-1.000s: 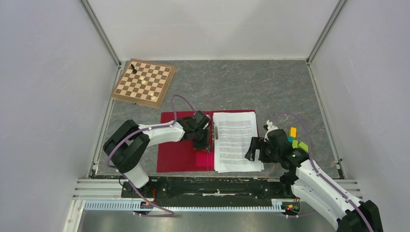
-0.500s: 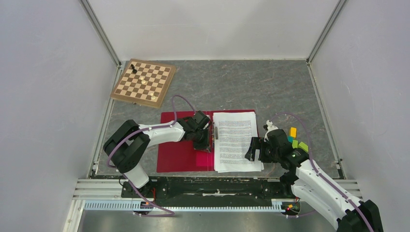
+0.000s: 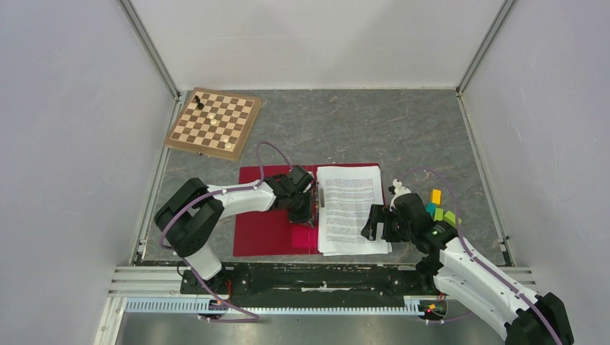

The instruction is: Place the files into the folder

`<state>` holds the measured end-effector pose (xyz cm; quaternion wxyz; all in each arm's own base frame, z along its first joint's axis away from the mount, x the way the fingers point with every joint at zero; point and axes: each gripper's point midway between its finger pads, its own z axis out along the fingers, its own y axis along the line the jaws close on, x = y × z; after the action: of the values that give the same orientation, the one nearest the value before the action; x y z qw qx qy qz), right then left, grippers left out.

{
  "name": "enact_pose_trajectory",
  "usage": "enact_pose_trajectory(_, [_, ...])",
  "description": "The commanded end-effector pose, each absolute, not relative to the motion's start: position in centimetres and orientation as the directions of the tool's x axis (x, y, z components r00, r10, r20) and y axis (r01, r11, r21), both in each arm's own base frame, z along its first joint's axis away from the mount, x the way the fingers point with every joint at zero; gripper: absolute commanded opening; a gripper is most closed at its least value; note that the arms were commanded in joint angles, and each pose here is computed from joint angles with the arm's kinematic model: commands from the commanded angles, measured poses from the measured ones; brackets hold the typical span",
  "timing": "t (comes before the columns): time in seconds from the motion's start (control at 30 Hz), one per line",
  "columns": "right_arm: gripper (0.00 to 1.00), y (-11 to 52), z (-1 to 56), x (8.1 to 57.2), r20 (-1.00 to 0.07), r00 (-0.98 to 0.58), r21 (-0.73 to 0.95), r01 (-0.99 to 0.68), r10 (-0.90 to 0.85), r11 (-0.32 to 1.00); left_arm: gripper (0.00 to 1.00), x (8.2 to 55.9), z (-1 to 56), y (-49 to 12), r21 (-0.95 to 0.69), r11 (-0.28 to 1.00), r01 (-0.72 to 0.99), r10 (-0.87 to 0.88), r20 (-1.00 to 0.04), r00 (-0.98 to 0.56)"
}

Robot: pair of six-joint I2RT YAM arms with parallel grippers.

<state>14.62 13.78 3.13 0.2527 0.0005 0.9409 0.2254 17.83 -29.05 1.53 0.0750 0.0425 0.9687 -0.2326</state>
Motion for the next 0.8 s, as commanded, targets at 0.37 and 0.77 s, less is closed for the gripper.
enact_pose_trajectory(0.37, [0.92,12.6,5.2,16.1,-0.532,-0.841,0.335,-0.106,0.096,0.936,0.02,17.6,1.1,-29.2,-0.438,0.893,0.101,0.037,-0.153,-0.988])
enact_pose_trajectory(0.77, [0.92,12.2,3.9,15.1,-0.5,-0.862,0.328,-0.098,0.085,0.94,0.02,17.6,1.1,-29.4,-0.44,0.892,0.102,0.039,-0.149,-0.988])
